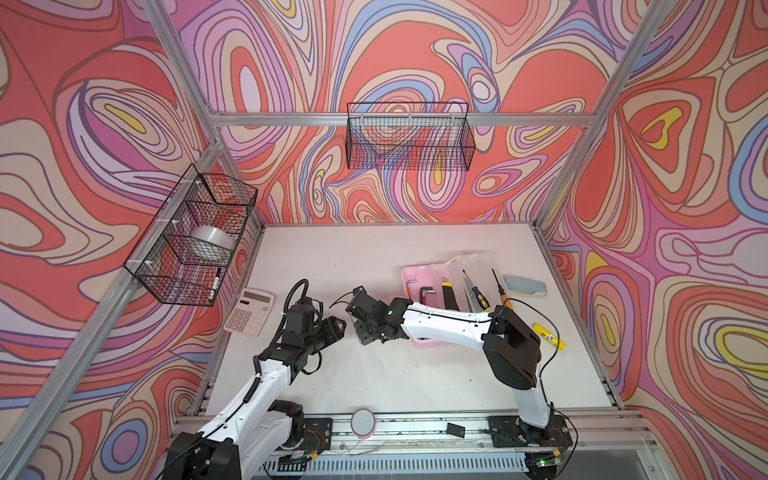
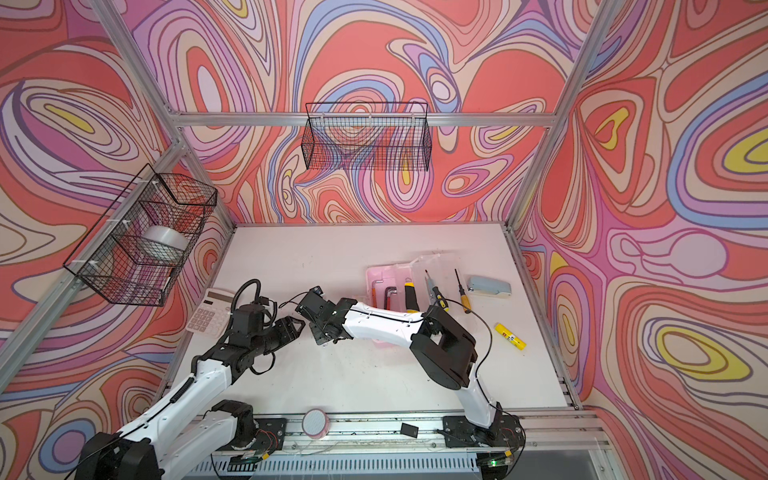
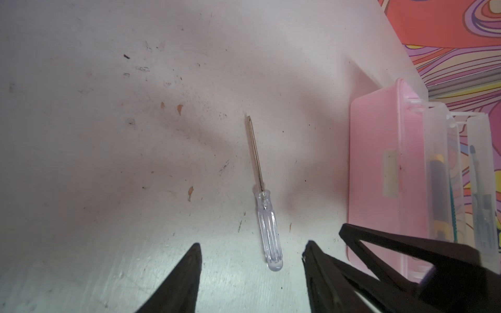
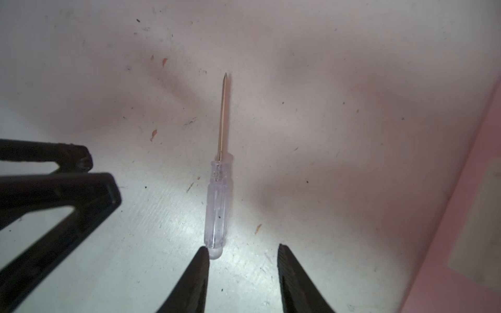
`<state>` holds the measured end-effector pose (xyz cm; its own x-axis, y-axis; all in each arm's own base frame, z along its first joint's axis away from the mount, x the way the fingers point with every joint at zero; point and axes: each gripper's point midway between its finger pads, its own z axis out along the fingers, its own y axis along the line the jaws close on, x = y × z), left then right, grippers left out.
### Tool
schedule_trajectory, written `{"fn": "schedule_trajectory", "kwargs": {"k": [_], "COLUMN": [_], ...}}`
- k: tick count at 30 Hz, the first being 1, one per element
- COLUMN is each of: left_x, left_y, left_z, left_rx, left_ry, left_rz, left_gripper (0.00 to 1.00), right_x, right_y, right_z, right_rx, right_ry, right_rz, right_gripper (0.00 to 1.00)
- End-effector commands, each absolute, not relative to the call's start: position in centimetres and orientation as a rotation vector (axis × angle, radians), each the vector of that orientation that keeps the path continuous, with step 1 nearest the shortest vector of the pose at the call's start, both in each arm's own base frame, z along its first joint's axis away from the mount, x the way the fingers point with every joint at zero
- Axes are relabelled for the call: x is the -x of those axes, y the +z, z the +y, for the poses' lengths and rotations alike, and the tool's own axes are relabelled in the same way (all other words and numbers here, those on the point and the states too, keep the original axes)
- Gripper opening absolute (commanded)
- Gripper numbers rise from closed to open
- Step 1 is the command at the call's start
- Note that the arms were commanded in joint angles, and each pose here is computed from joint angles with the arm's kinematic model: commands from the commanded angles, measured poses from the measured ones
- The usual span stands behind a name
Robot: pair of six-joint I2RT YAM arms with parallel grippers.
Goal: Pack the tool kit
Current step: 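Reach the right gripper across and close it on the clear-handled screwdriver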
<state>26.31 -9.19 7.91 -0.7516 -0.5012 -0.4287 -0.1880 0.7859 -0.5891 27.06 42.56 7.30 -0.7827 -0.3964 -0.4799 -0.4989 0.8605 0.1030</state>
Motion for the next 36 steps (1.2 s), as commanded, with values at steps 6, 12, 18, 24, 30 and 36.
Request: {"fn": "schedule_trajectory", "kwargs": {"k": [6, 12, 18, 24, 30, 36], "left_x": [-25.4, -25.2, -25.1, -25.1, -25.1, -25.2], "left_y": [6.4, 6.1, 5.8, 5.7, 5.6, 5.3], "left_z": [-8.5, -8.3, -8.1, -8.0, -8.0, -8.0], "left_rx": [0.547, 0.553, 0.557, 0.560, 0.561, 0.567], "left_ry": [-0.673, -0.666, -0.663, -0.661, -0.663, -0.664], "left_rz": [2.420, 2.423, 2.429, 2.430, 2.430, 2.433], "left_gripper": [0.60, 0.60, 0.60, 0.60, 0.60, 0.60], "right_x": [-27.0, -27.2, -27.3, -27.6, -27.4, -27.2], "right_y": [5.3, 4.2, 3.3, 2.6, 1.8, 1.2], "right_z": [45.2, 45.2, 45.4, 45.0, 44.9, 44.6], "right_rx": [0.690, 0.691, 0.705, 0.711, 0.715, 0.716], "right_ry": [0.383, 0.344, 0.306, 0.244, 0.214, 0.194], "right_rz": [2.604, 2.626, 2.644, 2.659, 2.683, 2.699], "right_gripper": [0.41, 0.34, 0.29, 0.27, 0.26, 0.22]}}
